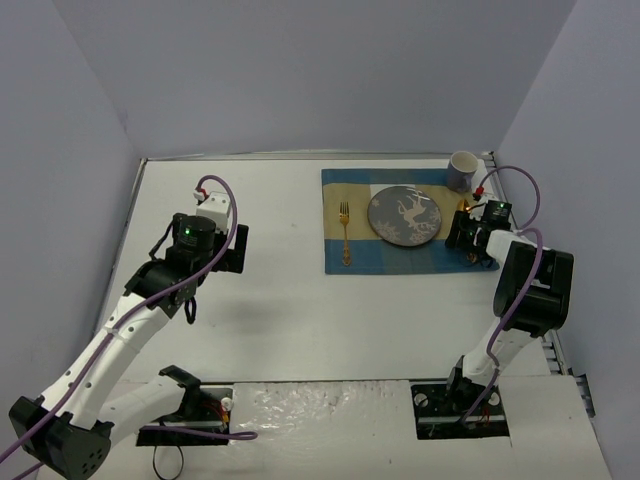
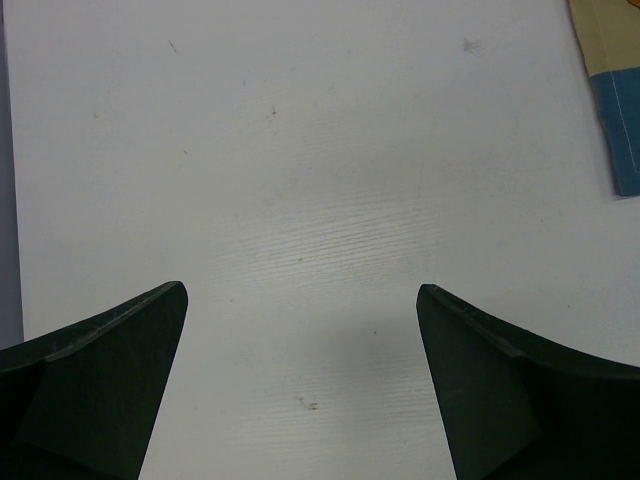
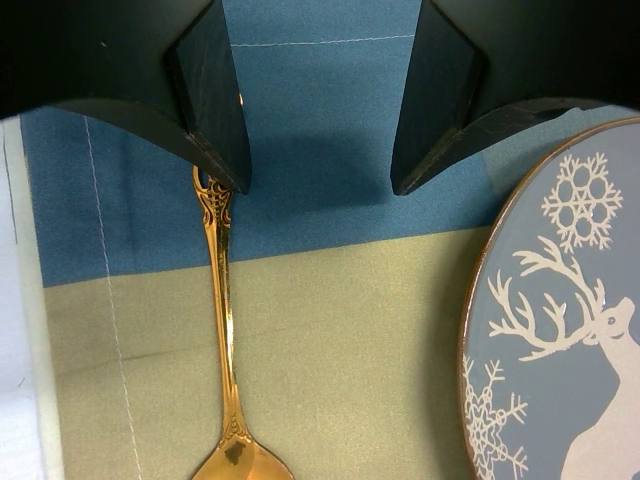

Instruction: Set the dinner table for one person

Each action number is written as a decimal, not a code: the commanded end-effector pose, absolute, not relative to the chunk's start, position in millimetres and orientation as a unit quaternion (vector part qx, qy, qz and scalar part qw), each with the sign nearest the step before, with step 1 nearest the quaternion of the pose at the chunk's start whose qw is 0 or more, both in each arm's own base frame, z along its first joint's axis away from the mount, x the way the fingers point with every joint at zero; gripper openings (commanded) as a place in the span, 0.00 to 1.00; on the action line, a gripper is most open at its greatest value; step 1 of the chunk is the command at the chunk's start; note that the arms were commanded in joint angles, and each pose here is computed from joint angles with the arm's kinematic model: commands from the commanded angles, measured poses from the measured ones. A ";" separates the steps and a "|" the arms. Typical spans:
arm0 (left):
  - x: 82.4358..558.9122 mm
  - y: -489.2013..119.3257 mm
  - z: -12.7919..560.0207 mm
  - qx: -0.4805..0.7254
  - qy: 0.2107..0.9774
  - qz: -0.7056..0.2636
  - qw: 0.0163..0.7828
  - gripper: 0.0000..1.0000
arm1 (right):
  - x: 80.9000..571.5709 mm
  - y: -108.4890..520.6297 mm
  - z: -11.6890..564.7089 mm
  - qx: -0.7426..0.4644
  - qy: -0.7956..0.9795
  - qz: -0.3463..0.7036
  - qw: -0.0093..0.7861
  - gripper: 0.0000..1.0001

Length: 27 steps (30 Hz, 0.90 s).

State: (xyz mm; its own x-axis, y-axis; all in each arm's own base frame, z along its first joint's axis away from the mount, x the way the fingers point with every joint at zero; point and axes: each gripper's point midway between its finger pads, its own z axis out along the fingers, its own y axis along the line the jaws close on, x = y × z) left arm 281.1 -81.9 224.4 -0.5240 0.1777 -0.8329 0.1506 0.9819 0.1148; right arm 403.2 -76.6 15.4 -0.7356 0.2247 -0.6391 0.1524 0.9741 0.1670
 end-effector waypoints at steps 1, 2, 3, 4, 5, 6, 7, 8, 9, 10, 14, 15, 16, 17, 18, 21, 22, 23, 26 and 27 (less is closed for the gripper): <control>288.6 -82.3 237.9 0.084 0.862 0.011 0.499 0.97 | 414.1 -91.3 34.0 0.100 0.920 0.028 0.378 0.55; 288.5 -82.7 237.6 0.084 0.863 0.010 0.499 0.97 | 414.2 -91.8 33.9 0.100 0.920 0.029 0.378 0.55; 288.5 -82.6 237.6 0.085 0.862 0.010 0.499 0.97 | 414.3 -92.8 34.3 0.101 0.920 0.028 0.378 0.55; 288.5 -82.5 237.6 0.084 0.862 0.011 0.499 0.97 | 414.5 -93.4 34.8 0.102 0.920 0.027 0.379 0.55; 288.6 -82.6 237.4 0.084 0.863 0.011 0.499 0.97 | 414.1 -94.1 35.0 0.103 0.919 0.026 0.379 0.55; 288.6 -82.6 237.2 0.084 0.863 0.011 0.498 0.97 | 413.5 -95.1 35.4 0.104 0.919 0.026 0.379 0.55; 288.5 -82.6 237.0 0.084 0.863 0.011 0.498 0.97 | 414.1 -95.4 36.5 0.104 0.919 0.026 0.381 0.55; 288.5 -82.5 237.0 0.084 0.863 0.011 0.498 0.97 | 414.6 -94.9 37.2 0.103 0.918 0.028 0.382 0.55; 288.5 -82.6 237.4 0.084 0.863 0.011 0.498 0.97 | 415.2 -93.0 36.8 0.102 0.918 0.033 0.381 0.55; 288.8 -82.5 237.7 0.084 0.863 0.010 0.499 0.97 | 415.7 -91.6 37.0 0.101 0.918 0.036 0.382 0.55; 288.7 -82.4 237.2 0.084 0.863 0.010 0.498 0.97 | 416.5 -88.0 39.3 0.097 0.917 0.042 0.385 0.55; 288.8 -82.5 237.5 0.084 0.863 0.010 0.499 0.97 | 417.2 -87.5 41.9 0.097 0.916 0.043 0.387 0.55; 288.9 -82.5 237.8 0.084 0.863 0.010 0.499 0.97 | 417.9 -87.0 44.6 0.098 0.914 0.045 0.390 0.55; 289.2 -81.9 237.6 0.083 0.863 0.011 0.498 0.97 | 418.7 -86.2 48.6 0.097 0.912 0.046 0.395 0.55; 289.4 -81.3 237.4 0.082 0.863 0.012 0.498 0.97 | 419.4 -85.5 52.8 0.097 0.910 0.047 0.399 0.56; 289.8 -81.2 236.8 0.081 0.864 0.011 0.497 0.97 | 425.3 -86.9 85.9 0.095 0.894 0.043 0.435 0.56; 290.1 -81.2 236.7 0.081 0.864 0.011 0.497 0.97 | 427.1 -86.8 104.3 0.092 0.886 0.041 0.453 0.56; 290.2 -80.5 237.1 0.080 0.864 0.011 0.498 0.97 | 429.3 -86.5 116.0 0.096 0.879 0.041 0.464 0.56; 290.8 -79.5 237.3 0.077 0.864 0.012 0.498 0.97 | 431.8 -87.3 164.6 0.102 0.853 0.033 0.511 0.58; 291.0 -79.1 237.1 0.076 0.864 0.012 0.497 0.97 | 432.3 -87.6 179.9 0.103 0.844 0.030 0.526 0.59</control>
State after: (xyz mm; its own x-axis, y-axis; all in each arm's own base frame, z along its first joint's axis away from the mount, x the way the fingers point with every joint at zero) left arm 282.7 -79.1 222.8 -0.5307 0.1729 -0.8298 0.1412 0.9833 0.1146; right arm 407.5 -83.3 69.2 -0.6532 0.2373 -0.7191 0.1648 0.9714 0.1708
